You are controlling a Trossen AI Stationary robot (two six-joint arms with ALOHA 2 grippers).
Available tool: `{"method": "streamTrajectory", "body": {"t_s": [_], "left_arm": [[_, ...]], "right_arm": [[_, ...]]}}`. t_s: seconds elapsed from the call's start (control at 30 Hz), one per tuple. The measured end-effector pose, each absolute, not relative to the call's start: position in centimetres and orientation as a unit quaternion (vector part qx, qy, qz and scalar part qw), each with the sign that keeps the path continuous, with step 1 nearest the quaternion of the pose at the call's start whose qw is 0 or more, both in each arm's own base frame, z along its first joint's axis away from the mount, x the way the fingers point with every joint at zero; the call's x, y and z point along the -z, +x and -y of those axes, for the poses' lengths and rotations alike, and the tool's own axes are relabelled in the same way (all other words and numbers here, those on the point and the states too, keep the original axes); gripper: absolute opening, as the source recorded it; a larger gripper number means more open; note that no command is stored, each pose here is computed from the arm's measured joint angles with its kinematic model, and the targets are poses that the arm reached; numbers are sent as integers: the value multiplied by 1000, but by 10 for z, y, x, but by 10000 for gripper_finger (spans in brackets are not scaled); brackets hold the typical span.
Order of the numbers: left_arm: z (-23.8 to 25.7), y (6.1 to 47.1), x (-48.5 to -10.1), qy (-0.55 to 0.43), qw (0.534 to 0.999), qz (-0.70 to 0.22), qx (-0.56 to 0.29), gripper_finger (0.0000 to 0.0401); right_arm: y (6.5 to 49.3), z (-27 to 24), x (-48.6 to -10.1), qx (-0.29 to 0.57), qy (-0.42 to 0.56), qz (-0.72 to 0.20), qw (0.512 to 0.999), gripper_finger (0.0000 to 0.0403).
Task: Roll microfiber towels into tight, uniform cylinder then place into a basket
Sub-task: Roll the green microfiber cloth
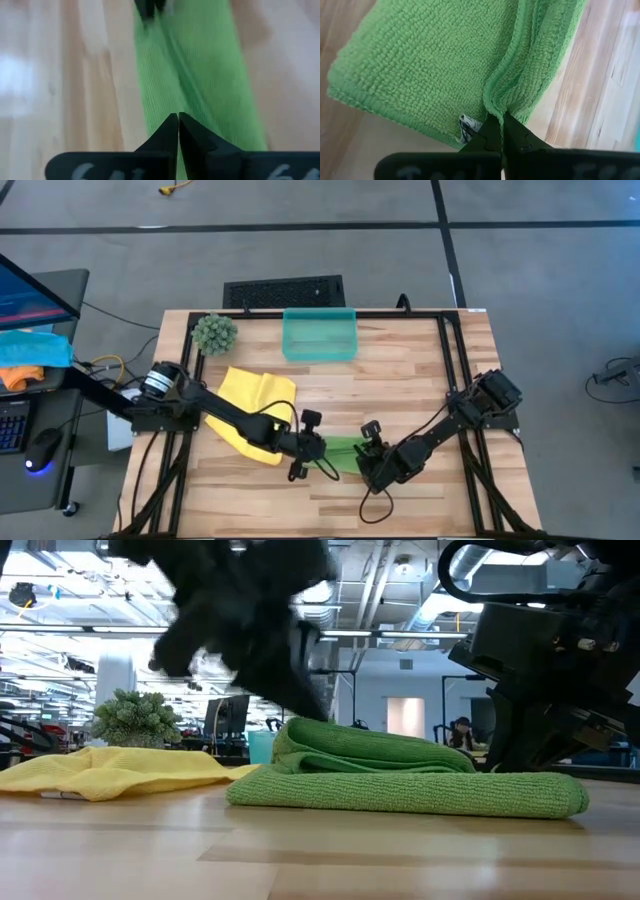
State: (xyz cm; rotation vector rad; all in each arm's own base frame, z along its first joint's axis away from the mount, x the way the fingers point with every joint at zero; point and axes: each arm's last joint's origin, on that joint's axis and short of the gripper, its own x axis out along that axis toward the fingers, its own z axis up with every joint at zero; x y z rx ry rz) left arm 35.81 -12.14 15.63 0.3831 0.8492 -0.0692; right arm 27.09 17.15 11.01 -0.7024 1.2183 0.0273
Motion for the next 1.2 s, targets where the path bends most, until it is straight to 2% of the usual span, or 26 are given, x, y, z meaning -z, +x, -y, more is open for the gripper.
{"method": "streamTrajectory", "body": {"t_s": [0.23, 0.47, 0.67, 0.8, 0.93, 1.1, 1.2], "left_arm": [[127, 359, -132, 174, 883, -432, 56, 6], [126, 357, -131, 176, 877, -445, 51, 6], [125, 355, -126, 181, 867, -461, 49, 6], [125, 354, -125, 183, 865, -464, 47, 6], [125, 354, -125, 184, 865, -464, 46, 6], [125, 354, -125, 176, 867, -465, 42, 6], [125, 354, -125, 176, 867, -465, 42, 6]], "right_arm": [[271, -170, -110, -12, -321, -562, 762, 10], [271, -170, -110, -12, -322, -562, 762, 19], [270, -174, -111, -9, -326, -557, 764, 66], [273, -181, -120, 3, -296, -562, 772, 107], [270, -191, -138, 11, -282, -591, 755, 146], [263, -198, -160, 76, -256, -609, 747, 173], [256, -202, -168, 126, -256, -579, 764, 176]]}}
